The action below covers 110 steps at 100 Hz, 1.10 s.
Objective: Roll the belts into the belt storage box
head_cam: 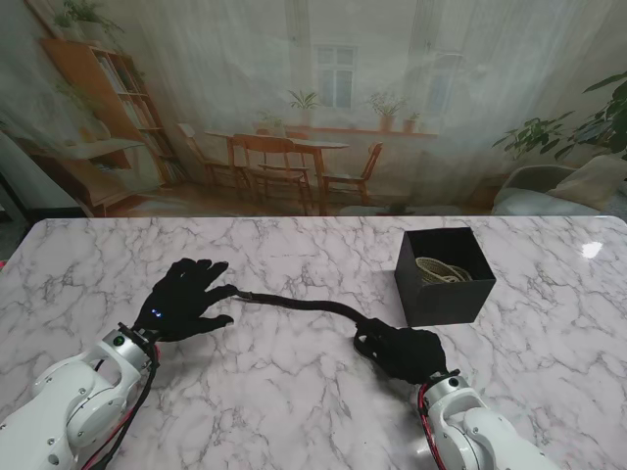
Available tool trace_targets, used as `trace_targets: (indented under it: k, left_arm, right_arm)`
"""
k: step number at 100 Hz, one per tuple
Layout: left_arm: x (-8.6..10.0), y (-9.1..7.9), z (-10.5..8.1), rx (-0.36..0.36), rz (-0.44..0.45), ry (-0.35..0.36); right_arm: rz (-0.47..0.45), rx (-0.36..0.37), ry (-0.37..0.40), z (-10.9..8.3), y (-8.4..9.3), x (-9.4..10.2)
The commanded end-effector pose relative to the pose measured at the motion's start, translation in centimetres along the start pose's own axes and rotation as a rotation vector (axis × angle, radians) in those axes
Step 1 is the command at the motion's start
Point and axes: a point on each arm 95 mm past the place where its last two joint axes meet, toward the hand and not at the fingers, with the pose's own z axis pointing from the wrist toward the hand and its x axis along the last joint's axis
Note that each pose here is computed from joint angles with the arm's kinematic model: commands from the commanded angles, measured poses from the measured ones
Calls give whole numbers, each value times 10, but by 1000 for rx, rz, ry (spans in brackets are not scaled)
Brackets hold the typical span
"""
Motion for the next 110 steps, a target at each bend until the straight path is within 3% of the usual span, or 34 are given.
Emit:
trace_targets:
  k: [1,23,48,79,90,110]
  left_arm:
    - [1,2,0,-14,-4,2]
    - [1,3,0,-14,-4,4]
    - [1,3,-1,-9,-4,1]
    - [1,3,0,-13,-8,5]
    - [2,3,1,-15,-11,6]
    - [2,3,1,-16,-14,5]
  right_arm:
    - [41,30,15,0,-4,4]
    - [18,159,132,-3,-4,2]
    - [38,161,169,-2,-3,3]
    - [43,228,202,-6,1,-1]
    - [11,287,245,-9,9,-2]
    - [-32,470,304,-17,29,-3]
